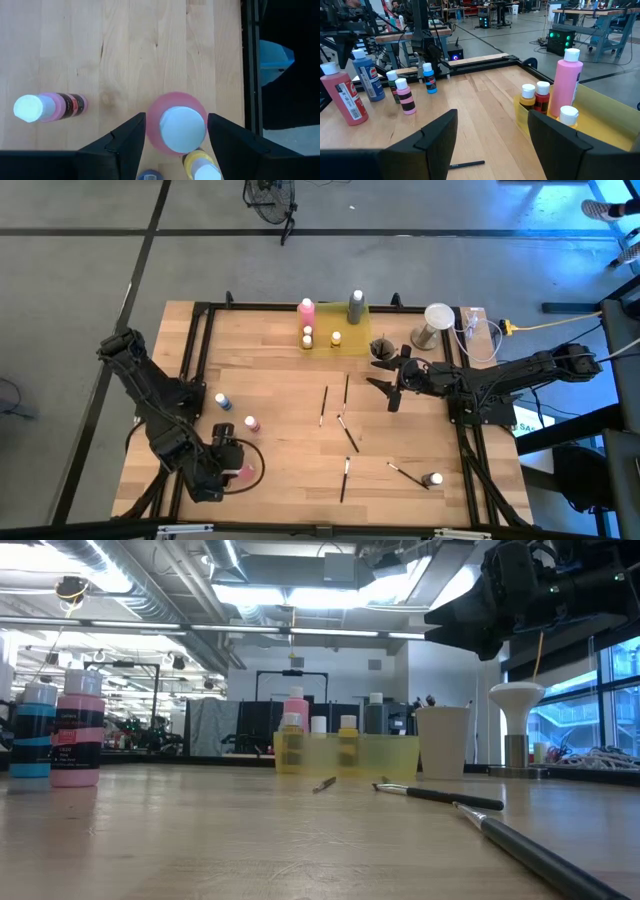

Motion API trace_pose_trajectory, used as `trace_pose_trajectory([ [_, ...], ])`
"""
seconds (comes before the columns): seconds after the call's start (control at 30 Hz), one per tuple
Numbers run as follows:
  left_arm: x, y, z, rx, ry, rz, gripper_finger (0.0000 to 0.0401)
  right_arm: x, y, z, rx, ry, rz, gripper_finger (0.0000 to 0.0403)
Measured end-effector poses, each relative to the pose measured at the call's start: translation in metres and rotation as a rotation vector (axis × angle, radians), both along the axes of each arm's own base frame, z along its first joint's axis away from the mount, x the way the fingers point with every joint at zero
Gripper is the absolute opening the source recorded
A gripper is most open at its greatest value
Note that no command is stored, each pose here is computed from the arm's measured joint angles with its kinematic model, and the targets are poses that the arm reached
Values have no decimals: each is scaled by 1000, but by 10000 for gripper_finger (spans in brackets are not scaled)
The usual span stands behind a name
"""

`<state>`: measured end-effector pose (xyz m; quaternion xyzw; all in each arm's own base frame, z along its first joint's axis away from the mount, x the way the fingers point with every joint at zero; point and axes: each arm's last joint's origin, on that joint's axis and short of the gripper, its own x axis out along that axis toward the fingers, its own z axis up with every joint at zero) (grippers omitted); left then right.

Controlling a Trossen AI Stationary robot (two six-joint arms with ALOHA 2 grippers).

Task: Pick & Place Paint Supplies
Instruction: Put the large pink paint bottle into the yellow bin

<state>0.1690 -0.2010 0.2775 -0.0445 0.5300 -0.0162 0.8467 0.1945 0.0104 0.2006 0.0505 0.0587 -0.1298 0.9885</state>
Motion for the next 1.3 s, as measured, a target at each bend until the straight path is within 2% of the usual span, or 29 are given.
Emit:
trace_pose_trajectory([
  [0.33, -4, -3, 0, 30, -47, 7, 209, 0, 0, 0, 6, -2, 0, 245],
  [1.0, -4, -4, 0, -5, -28, 48, 209, 0, 0, 0, 12, -3, 1, 245],
  [1.3, 2, -13, -14, 58, 3, 7, 209, 0, 0, 0, 12, -3, 3, 245],
])
